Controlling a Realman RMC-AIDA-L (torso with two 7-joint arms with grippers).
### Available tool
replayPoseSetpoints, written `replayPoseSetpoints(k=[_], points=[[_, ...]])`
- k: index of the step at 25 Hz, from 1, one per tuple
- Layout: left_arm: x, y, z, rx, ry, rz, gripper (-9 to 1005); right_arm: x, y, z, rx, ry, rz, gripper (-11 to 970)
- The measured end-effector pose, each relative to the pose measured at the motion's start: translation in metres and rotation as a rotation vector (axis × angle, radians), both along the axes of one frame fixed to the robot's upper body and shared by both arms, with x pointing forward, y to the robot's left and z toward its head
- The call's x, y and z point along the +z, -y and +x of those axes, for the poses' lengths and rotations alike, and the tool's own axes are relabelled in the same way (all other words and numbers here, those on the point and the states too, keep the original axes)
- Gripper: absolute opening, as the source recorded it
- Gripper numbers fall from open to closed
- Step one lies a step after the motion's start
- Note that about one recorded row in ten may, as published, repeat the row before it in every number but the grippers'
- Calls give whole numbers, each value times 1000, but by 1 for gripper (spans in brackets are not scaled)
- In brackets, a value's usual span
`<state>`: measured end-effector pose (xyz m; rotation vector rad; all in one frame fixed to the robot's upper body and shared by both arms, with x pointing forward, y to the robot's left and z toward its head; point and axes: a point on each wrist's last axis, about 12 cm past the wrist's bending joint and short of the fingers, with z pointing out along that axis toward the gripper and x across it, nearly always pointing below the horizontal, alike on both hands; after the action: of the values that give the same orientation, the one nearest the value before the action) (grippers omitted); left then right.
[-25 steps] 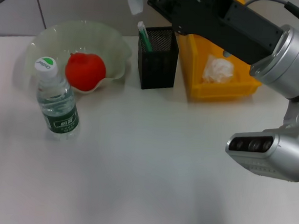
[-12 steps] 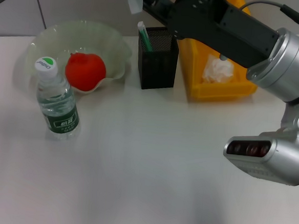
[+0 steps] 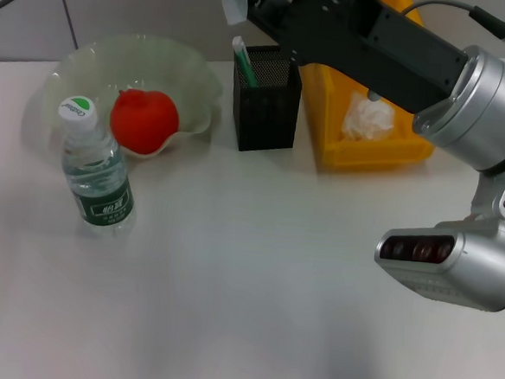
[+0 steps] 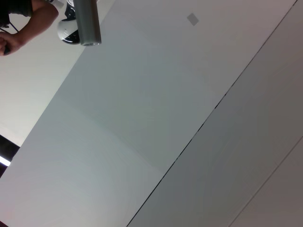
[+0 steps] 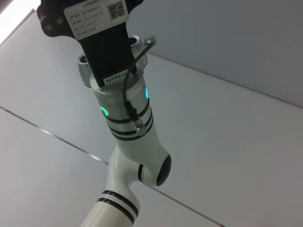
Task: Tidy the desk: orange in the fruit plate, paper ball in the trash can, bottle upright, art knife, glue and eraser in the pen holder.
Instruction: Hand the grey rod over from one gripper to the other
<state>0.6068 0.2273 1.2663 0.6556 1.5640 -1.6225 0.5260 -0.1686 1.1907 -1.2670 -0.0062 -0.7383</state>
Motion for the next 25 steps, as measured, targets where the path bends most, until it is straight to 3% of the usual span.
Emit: replayPoseSetpoints(k=[4,25], points=[[0,0,0,0,0,0,149,0,0,0,0,1,0,236],[0,2,-1,-11,13,-1,157,1,1,1,-3,5,0,193]])
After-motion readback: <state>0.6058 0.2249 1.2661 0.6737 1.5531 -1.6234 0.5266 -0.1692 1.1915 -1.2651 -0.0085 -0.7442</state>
